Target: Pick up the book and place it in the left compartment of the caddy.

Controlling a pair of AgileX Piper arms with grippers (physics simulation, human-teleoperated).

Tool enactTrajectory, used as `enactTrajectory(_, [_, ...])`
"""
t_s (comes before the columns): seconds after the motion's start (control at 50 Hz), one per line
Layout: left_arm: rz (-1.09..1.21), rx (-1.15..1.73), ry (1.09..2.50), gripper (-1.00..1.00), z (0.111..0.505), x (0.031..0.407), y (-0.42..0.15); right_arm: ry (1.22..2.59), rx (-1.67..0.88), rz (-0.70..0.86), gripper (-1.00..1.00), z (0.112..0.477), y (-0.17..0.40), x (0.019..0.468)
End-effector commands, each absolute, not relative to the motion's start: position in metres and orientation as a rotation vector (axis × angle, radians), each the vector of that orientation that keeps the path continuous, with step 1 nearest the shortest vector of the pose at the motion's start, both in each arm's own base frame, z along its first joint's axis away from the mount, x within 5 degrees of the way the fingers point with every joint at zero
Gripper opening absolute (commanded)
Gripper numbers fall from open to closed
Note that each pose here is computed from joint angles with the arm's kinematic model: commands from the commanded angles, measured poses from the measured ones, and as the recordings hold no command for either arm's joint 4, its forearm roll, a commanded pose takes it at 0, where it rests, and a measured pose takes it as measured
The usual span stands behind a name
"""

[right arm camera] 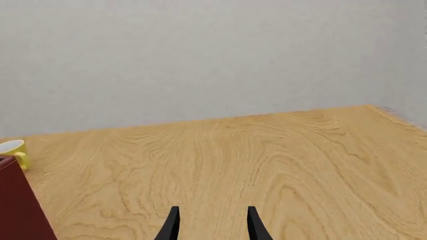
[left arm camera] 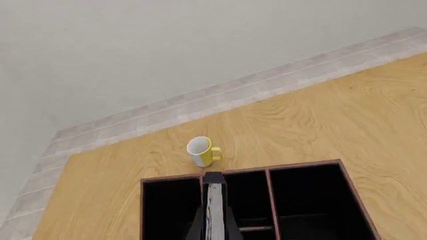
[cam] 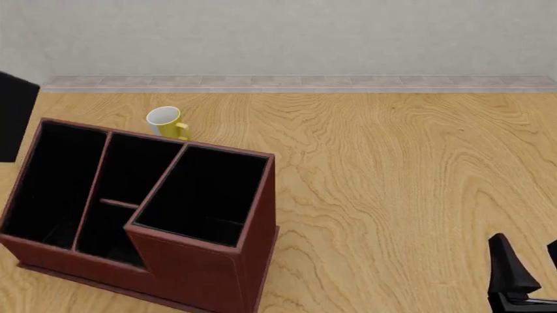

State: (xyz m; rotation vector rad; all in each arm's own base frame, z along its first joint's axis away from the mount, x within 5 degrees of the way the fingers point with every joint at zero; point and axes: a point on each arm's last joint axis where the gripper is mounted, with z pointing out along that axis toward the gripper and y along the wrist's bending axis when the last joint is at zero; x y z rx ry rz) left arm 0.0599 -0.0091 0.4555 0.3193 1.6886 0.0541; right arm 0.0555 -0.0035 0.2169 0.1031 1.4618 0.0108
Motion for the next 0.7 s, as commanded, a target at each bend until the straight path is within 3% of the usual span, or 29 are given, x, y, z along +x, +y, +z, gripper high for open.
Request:
enactTrajectory(0.02, [0.124, 0.262, 1.799, -1.00, 0.459, 0.091, -0.005, 1.461, 0.102, 0.009, 1.00, 0.217, -0.004, 0.055])
enactTrajectory(0.42, [0.210, 0.155, 1.989, -1.00, 0.461, 0.141, 0.012, 1.464, 0.087, 0.007, 1.00, 0.216, -0.003, 0.056])
enactTrajectory(0.7, [0.193, 0.157, 2.068, -1.00, 0.454, 0.149, 0.012, 1.464, 0.089, 0.008, 1.00, 0.216, -0.003, 0.056])
